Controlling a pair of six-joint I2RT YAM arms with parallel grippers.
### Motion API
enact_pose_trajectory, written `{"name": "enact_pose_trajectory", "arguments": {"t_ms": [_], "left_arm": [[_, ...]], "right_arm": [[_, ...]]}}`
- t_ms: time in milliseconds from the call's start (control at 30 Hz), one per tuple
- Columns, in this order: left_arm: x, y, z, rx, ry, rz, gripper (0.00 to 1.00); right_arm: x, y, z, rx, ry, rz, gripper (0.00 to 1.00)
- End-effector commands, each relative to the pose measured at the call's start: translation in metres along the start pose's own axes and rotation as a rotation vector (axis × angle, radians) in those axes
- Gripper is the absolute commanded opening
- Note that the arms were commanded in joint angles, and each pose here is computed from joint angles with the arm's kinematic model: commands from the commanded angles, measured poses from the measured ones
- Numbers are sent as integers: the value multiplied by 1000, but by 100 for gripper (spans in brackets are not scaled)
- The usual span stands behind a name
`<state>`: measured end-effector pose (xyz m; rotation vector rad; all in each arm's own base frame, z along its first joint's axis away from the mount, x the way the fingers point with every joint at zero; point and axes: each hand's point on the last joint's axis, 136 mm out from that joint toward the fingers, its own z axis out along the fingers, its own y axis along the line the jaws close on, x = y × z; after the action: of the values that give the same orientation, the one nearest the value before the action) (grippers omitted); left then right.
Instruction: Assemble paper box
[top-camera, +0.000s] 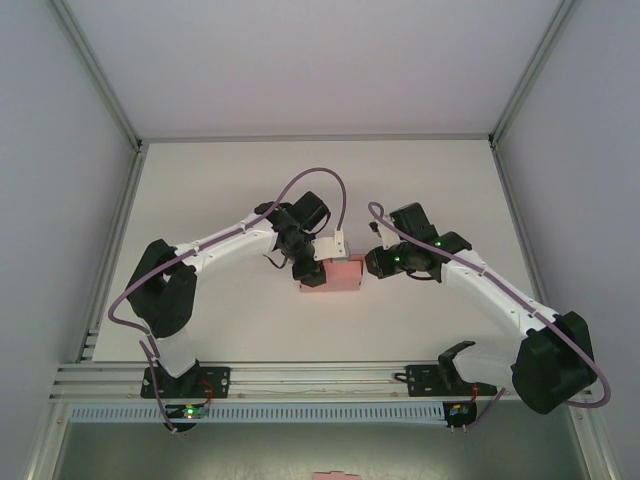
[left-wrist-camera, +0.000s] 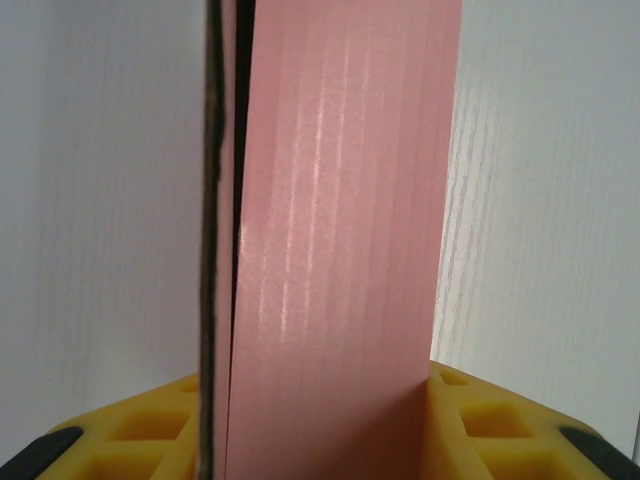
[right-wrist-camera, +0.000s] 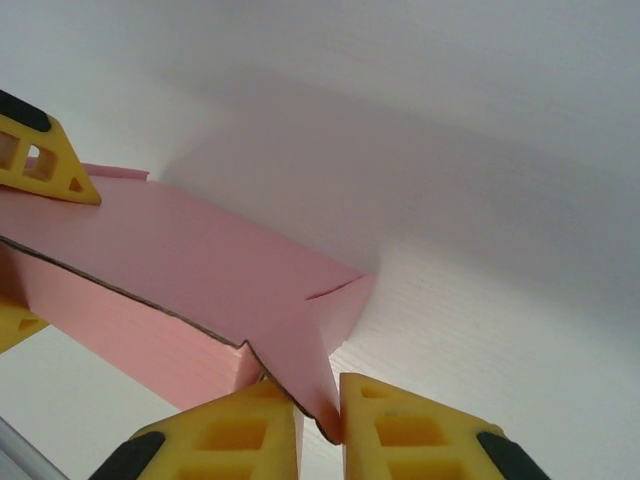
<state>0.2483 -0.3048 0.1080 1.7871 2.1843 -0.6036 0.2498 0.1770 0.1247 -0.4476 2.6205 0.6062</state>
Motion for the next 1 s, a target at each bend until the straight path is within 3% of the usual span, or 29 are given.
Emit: {"name": "enact_pose_trajectory", "arguments": {"t_ms": [0,67,133,300,500,800,967], "left_arm": [[16,-6,2,17,80,-4,32],[15,-6,1,14,78,-3,32],[15,-4,2,8,87,-10,32],[18,-1,8,-8,135,-3,31],[19,0,16,-7,172,11,31],[18,-5,24,19,198,42,29],[13,-7,25,35,187,57,29]], "right_arm": [[3,4,1,-30,5,-10,16],[3,4,5,-38,17,-2,13],[1,9,7,-66,14,14,0],[-26,50,-11,-279,-64,127,0],[-43,69,-24,-461,-43,331,0],[-77,53,-52,-537,-146,499,0],[-76,57,-47,-601,-123,575,0]]}}
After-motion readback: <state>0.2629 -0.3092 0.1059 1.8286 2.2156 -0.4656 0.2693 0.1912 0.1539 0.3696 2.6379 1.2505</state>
